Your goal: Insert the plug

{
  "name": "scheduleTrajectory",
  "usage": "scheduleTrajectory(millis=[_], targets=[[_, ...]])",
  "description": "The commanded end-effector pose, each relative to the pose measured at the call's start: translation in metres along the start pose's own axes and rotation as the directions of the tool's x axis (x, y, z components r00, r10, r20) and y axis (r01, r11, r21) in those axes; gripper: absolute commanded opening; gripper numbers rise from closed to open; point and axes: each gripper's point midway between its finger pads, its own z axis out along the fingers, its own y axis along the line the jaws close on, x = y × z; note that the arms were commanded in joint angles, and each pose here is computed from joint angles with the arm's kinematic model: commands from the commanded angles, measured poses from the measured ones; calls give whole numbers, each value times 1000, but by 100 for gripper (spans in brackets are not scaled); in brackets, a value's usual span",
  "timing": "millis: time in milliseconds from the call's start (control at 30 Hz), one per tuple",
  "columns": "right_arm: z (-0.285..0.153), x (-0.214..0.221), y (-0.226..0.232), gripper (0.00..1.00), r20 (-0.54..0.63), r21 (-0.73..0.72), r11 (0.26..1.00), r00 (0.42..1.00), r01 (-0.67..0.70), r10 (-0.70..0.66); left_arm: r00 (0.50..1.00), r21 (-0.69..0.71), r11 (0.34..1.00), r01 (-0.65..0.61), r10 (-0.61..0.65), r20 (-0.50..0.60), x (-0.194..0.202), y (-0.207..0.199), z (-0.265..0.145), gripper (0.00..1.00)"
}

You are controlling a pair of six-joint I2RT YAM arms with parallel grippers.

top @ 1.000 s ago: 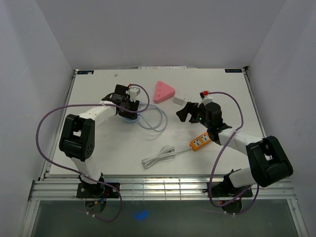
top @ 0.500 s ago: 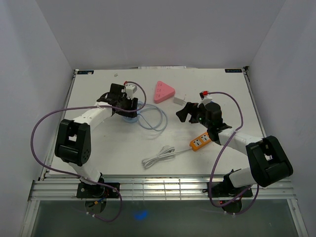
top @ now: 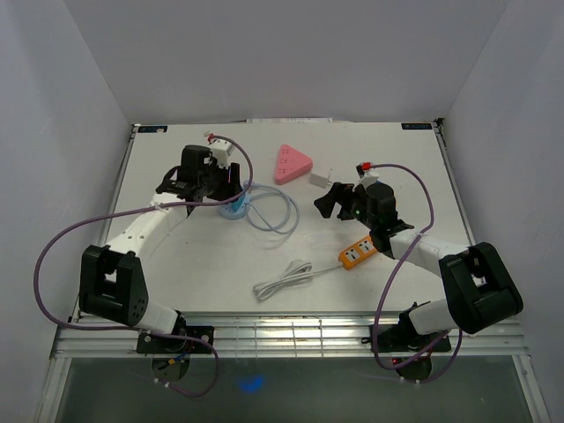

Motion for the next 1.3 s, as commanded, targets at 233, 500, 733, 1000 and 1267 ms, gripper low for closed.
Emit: scheduleTrajectory(millis=[233,500,733,1000,1267], targets=[[6,-11,3,96,43,-20,1000,999,8,-7,997,229,973,39,-53,55,-41,-82,-29,62],[-7,-27,-37,97,103,229,971,993,-75,52,997,362,929,75,-73,-18,-13,-175,0,63],[-42,-42,-68,97,257,358,916,962,-184,92,990,423,896,136,-113,-79,10,-200,49,62],[-44,-44,-70,97,261,353,915,960,-197,107,976,440,877,194,-128,-175,37,-209,97,59],[-40,-44,-67,97,237,328,928,966,-178,101,954,380,882,278,-209,-214,46,-174,115,56]])
